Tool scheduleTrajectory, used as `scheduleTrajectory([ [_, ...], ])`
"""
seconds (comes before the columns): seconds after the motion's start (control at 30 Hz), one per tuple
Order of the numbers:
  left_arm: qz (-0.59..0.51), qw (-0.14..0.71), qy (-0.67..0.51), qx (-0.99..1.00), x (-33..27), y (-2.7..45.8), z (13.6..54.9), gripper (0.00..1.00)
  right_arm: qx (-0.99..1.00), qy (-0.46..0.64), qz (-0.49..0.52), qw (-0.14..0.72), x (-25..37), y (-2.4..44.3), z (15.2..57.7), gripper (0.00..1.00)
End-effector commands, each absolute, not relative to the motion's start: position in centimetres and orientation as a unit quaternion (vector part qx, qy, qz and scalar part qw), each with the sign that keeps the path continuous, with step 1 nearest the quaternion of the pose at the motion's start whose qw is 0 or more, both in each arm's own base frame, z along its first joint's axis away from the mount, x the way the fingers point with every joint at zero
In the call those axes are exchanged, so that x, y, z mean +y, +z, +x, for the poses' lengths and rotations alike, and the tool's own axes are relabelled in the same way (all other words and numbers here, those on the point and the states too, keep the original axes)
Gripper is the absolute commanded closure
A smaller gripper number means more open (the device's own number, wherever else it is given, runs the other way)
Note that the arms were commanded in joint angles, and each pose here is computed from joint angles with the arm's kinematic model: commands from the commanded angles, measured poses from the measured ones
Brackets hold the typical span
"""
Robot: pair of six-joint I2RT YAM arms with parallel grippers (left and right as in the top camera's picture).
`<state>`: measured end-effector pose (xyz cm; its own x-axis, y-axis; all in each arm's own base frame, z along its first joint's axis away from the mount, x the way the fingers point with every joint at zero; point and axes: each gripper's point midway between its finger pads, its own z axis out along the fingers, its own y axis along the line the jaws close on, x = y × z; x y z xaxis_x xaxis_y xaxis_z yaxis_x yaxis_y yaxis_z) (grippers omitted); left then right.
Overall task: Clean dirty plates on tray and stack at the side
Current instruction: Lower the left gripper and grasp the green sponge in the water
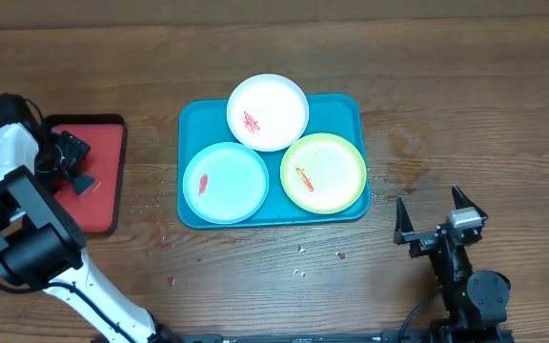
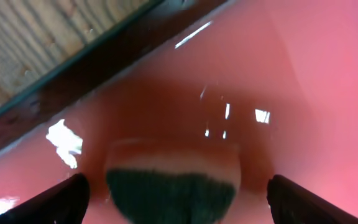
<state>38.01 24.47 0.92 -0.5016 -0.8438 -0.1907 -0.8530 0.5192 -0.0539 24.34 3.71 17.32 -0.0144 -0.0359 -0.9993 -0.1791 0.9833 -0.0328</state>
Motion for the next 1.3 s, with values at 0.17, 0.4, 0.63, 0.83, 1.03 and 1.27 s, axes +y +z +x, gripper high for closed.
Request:
scheduleTrajectory([
  [0.17, -0.493, 0.107, 0.032, 0.863, 25.4, 0.5, 38.6, 0.67, 0.71, 0.052, -0.075, 0.699, 3.7, 17.1, 24.3, 0.0],
  [0.4, -0.493, 0.077, 0.031, 0.866, 24.6, 0.2, 37.4, 0.34, 0.71, 0.052, -0.075, 0.699, 3.7, 17.1, 24.3, 0.0],
  [0.63, -0.493, 0.019, 0.028, 0.869, 23.1, 0.0, 35.0, 0.0, 0.71, 0.052, -0.075, 0.699, 3.7, 17.1, 24.3, 0.0],
  [0.83, -0.489, -0.016, 0.009, 0.872, 21.3, -0.1, 34.0, 0.22, 0.71, 0.052, -0.075, 0.699, 3.7, 17.1, 24.3, 0.0],
  [1.03, -0.489, -0.024, -0.025, 0.872, 20.1, 0.0, 34.2, 0.79, 0.71, 0.052, -0.075, 0.699, 3.7, 17.1, 24.3, 0.0],
  [1.27, -0.489, -0.029, -0.026, 0.871, 19.9, 0.0, 34.1, 0.0, 0.71, 0.052, -0.075, 0.699, 3.7, 17.1, 24.3, 0.0],
])
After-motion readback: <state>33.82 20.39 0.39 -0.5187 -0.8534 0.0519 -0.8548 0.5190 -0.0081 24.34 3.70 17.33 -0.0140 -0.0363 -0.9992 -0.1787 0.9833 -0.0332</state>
